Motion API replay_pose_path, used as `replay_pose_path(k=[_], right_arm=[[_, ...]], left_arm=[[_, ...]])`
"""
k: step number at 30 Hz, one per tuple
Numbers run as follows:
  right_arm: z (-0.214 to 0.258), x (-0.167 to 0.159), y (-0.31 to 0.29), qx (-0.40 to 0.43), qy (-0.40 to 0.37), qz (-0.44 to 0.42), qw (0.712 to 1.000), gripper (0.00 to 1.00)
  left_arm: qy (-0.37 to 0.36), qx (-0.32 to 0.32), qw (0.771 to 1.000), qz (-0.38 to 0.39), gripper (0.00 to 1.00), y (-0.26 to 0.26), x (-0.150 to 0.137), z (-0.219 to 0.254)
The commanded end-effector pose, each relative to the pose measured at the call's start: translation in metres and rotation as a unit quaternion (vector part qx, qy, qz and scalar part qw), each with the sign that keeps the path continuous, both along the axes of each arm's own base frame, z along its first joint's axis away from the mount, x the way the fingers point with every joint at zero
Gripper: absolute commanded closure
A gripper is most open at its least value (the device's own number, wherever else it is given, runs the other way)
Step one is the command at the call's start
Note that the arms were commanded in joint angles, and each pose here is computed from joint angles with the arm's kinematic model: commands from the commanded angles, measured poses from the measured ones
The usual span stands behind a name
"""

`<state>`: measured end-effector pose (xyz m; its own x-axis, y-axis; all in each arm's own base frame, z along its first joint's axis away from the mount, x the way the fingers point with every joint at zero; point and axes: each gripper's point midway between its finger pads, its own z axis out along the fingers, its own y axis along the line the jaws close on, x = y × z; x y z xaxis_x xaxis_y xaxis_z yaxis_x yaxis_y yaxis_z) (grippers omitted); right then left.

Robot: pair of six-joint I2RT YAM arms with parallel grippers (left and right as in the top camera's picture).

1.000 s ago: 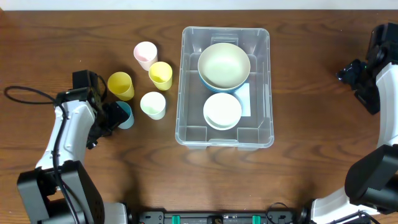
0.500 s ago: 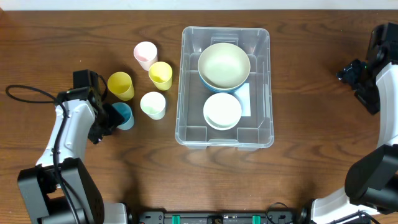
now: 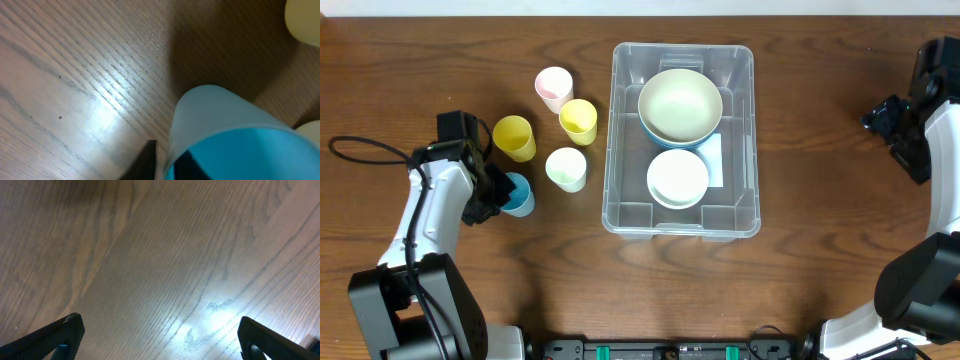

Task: Pack container
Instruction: 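Reach the left gripper to the light blue cup and grasp it, then carry the light blue cup into the container's front right and release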

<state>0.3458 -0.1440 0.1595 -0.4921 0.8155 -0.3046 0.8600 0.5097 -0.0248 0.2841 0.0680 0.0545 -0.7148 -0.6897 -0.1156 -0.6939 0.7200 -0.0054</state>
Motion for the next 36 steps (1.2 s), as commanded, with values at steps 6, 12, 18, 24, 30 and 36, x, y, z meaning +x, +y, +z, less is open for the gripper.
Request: replay_pose_path(k=[6,12,18,24,30,36], right_arm=[[0.002,-0.002,-0.004,-0.010,-0.001,-0.010,1.000,0.01],[0.002,-0.002,-0.004,-0.010,-0.001,-0.010,1.000,0.01],[0.002,-0.002,-0.004,-0.010,-0.001,-0.010,1.000,0.01],[0.002,-0.002,-0.004,-0.010,-0.001,-0.010,1.000,0.01],[0.002,-0.002,-0.004,-0.010,-0.001,-0.010,1.000,0.01],[0.002,-0.002,-0.004,-0.010,-0.001,-0.010,1.000,0.01]], left_arm=[[0.000,0.002,1.000,0.003,0.94,0.003,0.002,-0.002],[-0.021,0.007,1.000,0.002,0.94,0.005,0.011,0.015],[-0.064,0.022,0.998,0.001,0.94,0.008,0.018,0.087],[-0.157,0.023,0.987,-0.013,0.94,-0.005,0.004,0.180],[-0.250,-0.064,0.960,-0.112,0.94,-0.081,-0.016,0.228],[-0.256,-0.113,0.935,-0.216,0.94,-0.158,-0.020,0.232]])
